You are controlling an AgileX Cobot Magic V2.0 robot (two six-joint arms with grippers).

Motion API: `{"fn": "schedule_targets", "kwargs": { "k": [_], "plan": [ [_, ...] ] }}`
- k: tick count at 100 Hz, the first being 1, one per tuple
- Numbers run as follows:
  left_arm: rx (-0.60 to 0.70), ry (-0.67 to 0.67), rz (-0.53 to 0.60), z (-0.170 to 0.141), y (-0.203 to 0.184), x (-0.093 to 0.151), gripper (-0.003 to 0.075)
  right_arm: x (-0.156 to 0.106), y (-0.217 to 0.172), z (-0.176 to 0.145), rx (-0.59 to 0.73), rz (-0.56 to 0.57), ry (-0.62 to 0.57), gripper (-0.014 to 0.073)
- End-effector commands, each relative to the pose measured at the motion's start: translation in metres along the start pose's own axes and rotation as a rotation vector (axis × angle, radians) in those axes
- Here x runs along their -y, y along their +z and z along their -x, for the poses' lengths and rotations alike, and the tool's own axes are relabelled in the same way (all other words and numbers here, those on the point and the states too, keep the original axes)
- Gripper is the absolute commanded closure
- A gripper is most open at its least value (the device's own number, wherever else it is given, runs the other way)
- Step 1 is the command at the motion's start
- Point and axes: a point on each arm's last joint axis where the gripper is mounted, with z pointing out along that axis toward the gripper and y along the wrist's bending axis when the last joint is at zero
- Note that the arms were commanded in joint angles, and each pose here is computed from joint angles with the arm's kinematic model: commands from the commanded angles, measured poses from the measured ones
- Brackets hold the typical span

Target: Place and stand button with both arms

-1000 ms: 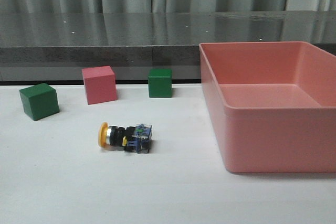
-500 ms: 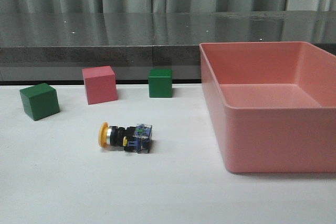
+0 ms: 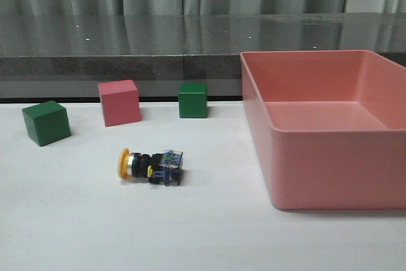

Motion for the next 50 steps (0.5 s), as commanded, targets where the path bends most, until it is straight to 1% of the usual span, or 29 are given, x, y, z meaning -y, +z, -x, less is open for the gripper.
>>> {"fn": "schedule_targets", "kwargs": {
  "k": [1, 12, 21, 34, 43, 47, 50],
  "plan": [
    [0.092, -0.003, -0.008, 0.028, -0.001, 0.005, 0.0740, 0.005, -0.002, 0.013, 0.071, -0.042, 0.013, 0.0708],
    [0.010, 0.043, -0.007, 0.050, 0.006, 0.011, 0.0739, 0.005, -0.002, 0.012, 0.062, -0.036, 0.013, 0.0708],
    [-0.104, 0.068, 0.002, 0.066, 0.021, 0.015, 0.0740, 0.004, -0.002, 0.011, 0.057, -0.033, 0.013, 0.0708],
    [-0.243, 0.067, 0.019, 0.085, 0.057, 0.019, 0.0739, 0.004, -0.002, 0.011, 0.057, -0.033, 0.013, 0.0708],
    [-0.326, 0.072, 0.035, 0.089, 0.088, 0.020, 0.0739, 0.004, -0.002, 0.011, 0.056, -0.032, 0.013, 0.0708],
    [-0.349, 0.097, 0.038, 0.093, 0.101, 0.020, 0.0739, 0.004, -0.002, 0.011, 0.056, -0.032, 0.013, 0.0708],
    [-0.384, 0.140, 0.039, 0.091, 0.112, 0.019, 0.0739, 0.004, -0.002, 0.011, 0.056, -0.032, 0.013, 0.0708]
  ]
}}
